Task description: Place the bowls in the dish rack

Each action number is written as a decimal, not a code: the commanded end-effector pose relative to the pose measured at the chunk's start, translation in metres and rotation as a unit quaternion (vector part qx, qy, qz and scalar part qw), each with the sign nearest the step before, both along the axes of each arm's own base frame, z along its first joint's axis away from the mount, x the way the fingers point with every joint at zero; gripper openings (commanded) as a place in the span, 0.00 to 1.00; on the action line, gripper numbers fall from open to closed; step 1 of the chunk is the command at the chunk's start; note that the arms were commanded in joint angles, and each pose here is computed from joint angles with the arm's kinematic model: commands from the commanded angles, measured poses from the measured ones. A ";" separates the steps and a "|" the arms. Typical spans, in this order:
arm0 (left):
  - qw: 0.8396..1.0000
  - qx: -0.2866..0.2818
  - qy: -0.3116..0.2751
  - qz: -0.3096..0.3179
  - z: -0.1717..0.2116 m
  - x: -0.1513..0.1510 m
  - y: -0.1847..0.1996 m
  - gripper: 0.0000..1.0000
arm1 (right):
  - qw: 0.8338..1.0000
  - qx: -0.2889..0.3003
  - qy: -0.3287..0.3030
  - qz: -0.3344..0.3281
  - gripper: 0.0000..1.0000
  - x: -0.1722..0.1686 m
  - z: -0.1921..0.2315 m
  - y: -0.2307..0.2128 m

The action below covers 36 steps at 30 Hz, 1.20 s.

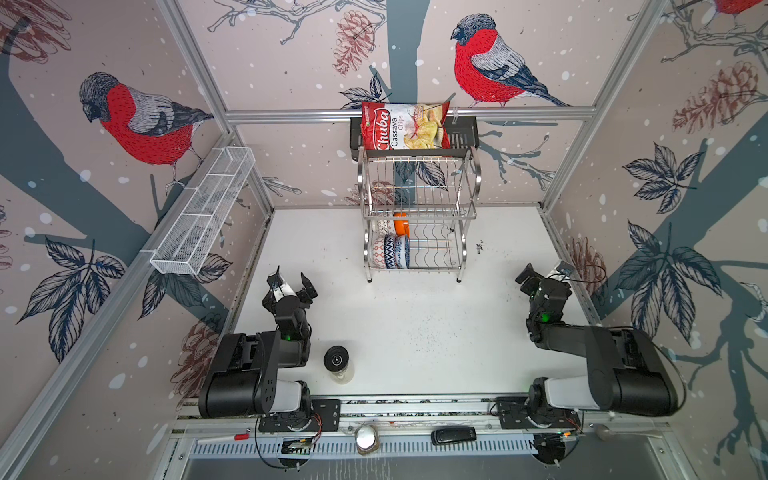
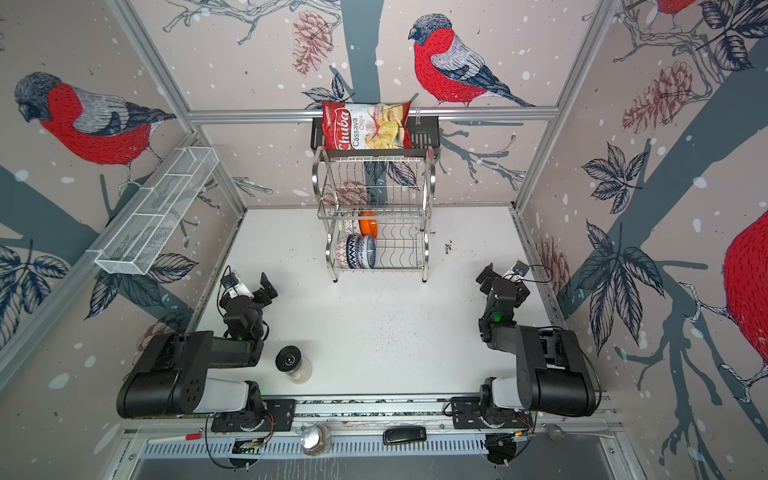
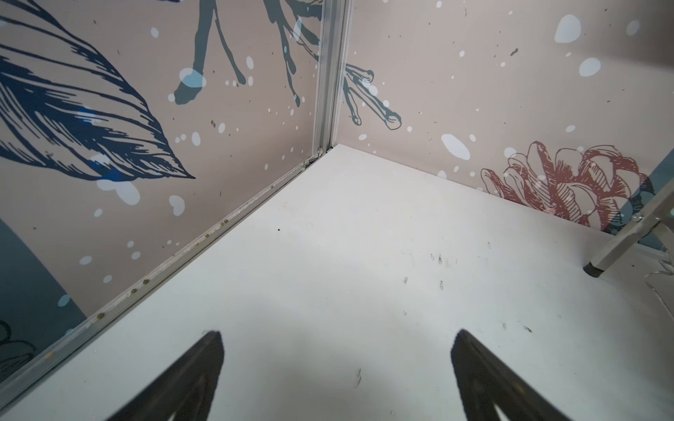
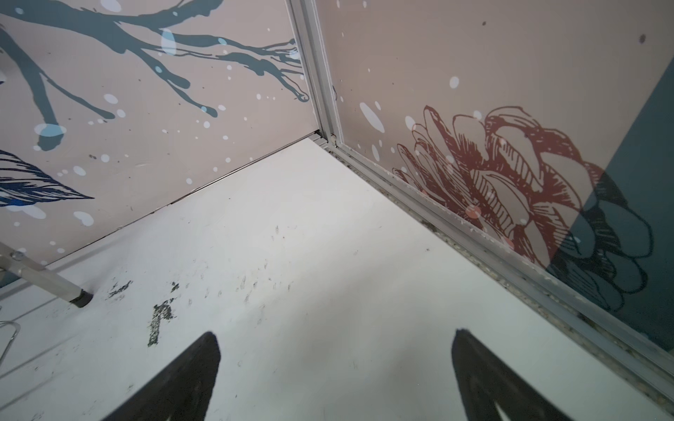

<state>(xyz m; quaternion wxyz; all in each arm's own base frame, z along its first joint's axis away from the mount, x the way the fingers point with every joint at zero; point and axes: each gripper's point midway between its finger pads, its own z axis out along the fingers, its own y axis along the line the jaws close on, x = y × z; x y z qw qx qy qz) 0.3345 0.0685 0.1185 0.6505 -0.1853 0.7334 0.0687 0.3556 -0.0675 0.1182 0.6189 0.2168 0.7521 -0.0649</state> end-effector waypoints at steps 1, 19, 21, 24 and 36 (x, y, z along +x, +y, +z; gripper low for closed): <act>0.993 0.034 -0.044 -0.102 0.019 0.009 -0.033 0.98 | 0.998 -0.021 -0.049 -0.013 1.00 -0.005 0.022 -0.003; 0.977 0.070 -0.006 -0.200 0.010 0.044 -0.068 0.99 | 0.993 -0.050 -0.074 0.076 0.99 -0.008 0.020 0.027; 0.977 0.070 -0.006 -0.200 0.009 0.044 -0.068 0.99 | 0.989 -0.076 -0.096 0.078 1.00 -0.011 0.025 0.034; 0.977 0.070 -0.006 -0.200 0.010 0.044 -0.068 0.99 | 0.995 -0.074 -0.030 0.058 0.99 0.008 0.010 0.033; 0.977 0.070 -0.007 -0.200 0.010 0.044 -0.068 0.99 | 0.995 -0.068 -0.030 0.065 0.99 0.011 0.009 0.032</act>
